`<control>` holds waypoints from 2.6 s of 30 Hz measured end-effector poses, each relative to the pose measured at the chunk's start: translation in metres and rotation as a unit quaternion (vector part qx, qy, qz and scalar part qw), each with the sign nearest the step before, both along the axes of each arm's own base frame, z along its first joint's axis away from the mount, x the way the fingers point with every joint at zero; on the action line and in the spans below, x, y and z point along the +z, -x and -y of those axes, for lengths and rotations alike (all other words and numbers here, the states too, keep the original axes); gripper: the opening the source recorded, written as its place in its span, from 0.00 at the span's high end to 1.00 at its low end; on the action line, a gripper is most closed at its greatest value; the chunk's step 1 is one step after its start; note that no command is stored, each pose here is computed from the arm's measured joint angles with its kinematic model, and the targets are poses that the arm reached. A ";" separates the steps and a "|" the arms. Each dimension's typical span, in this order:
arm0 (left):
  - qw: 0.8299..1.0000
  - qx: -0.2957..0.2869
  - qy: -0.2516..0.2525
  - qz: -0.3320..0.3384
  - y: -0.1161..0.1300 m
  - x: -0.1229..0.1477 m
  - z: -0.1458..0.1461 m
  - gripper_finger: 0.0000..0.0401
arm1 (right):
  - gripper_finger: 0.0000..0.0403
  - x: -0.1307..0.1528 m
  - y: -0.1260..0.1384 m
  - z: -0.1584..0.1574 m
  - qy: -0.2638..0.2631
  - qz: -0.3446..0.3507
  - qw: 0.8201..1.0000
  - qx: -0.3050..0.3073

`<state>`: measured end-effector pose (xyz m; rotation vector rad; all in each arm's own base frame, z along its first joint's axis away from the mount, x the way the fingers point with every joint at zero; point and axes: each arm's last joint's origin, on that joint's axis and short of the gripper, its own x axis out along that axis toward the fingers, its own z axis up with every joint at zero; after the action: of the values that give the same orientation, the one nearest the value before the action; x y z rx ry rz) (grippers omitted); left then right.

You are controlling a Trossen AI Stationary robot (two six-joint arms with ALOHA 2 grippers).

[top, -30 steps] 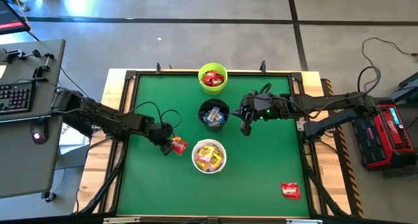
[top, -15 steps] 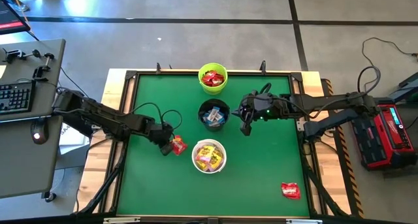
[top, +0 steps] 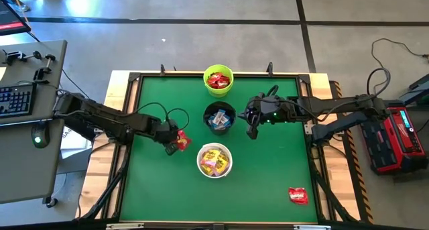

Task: Sort candy by brand, put in halloween buckets
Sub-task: Put the red candy into the green bucket

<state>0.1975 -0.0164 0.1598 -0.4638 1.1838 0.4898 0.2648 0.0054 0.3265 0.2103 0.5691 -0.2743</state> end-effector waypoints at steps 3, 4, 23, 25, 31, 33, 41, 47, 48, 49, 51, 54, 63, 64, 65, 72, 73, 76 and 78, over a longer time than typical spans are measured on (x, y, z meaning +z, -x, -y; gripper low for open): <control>1.000 0.011 0.001 0.023 -0.003 0.014 -0.005 1.00 | 1.00 0.000 0.000 0.000 0.000 0.000 1.000 0.000; 0.999 0.014 0.002 0.032 -0.004 0.018 -0.007 1.00 | 1.00 0.000 0.000 0.000 0.000 0.001 1.000 0.000; 0.978 0.046 -0.075 0.191 -0.008 0.129 -0.066 1.00 | 1.00 0.000 0.000 0.000 -0.003 0.001 1.000 -0.002; 0.975 0.048 -0.089 0.197 -0.010 0.135 -0.074 1.00 | 1.00 0.000 0.000 0.000 -0.003 0.001 1.000 -0.002; 0.970 0.050 -0.124 0.204 -0.017 0.152 -0.100 1.00 | 1.00 0.000 0.000 0.000 -0.003 0.003 1.000 -0.002; 0.968 0.046 -0.131 0.209 -0.023 0.155 -0.110 1.00 | 1.00 0.000 0.000 0.000 -0.003 0.003 1.000 -0.002; 0.965 0.018 -0.142 0.220 -0.057 0.160 -0.154 1.00 | 1.00 0.000 0.000 0.000 -0.003 0.004 1.000 -0.005; 0.961 -0.013 -0.157 0.226 -0.090 0.160 -0.189 1.00 | 1.00 0.001 0.000 0.001 0.004 0.006 1.000 -0.029; 0.962 -0.015 -0.160 0.221 -0.095 0.159 -0.195 1.00 | 1.00 0.001 0.000 0.002 0.003 0.006 1.000 -0.031; 0.963 -0.014 -0.161 0.218 -0.100 0.157 -0.202 1.00 | 1.00 0.001 0.000 0.002 0.003 0.007 0.999 -0.033; 0.963 -0.016 -0.158 0.216 -0.111 0.152 -0.215 1.00 | 1.00 0.001 0.000 0.002 0.005 0.008 0.999 -0.041; 0.964 -0.027 -0.152 0.219 -0.125 0.145 -0.229 1.00 | 1.00 0.001 0.000 0.003 0.008 0.010 0.998 -0.056; 0.961 -0.060 -0.123 0.240 -0.156 0.120 -0.249 1.00 | 1.00 0.001 0.001 0.004 0.013 0.011 0.998 -0.068; 0.961 -0.063 -0.120 0.242 -0.158 0.118 -0.249 1.00 | 1.00 0.001 0.001 0.004 0.010 0.010 0.997 -0.070; 0.961 -0.064 -0.118 0.242 -0.159 0.116 -0.249 1.00 | 1.00 0.000 0.001 0.004 0.006 0.011 0.997 -0.073; 0.967 -0.069 -0.104 0.223 -0.166 0.096 -0.252 1.00 | 1.00 0.001 0.001 0.004 0.006 0.011 0.997 -0.078; 0.968 -0.069 -0.100 0.218 -0.167 0.093 -0.253 1.00 | 1.00 0.000 0.001 0.004 0.006 0.011 0.997 -0.078; 0.971 -0.071 -0.094 0.209 -0.167 0.089 -0.252 1.00 | 1.00 0.000 0.001 0.004 0.007 0.011 0.997 -0.077; 0.972 -0.081 -0.090 0.202 -0.166 0.088 -0.251 1.00 | 1.00 0.000 0.001 0.004 0.007 0.011 0.997 -0.077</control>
<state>0.3636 0.2348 0.2476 -0.2885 0.7679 0.3369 0.2639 0.0015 0.3269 0.2430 0.5302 -0.4254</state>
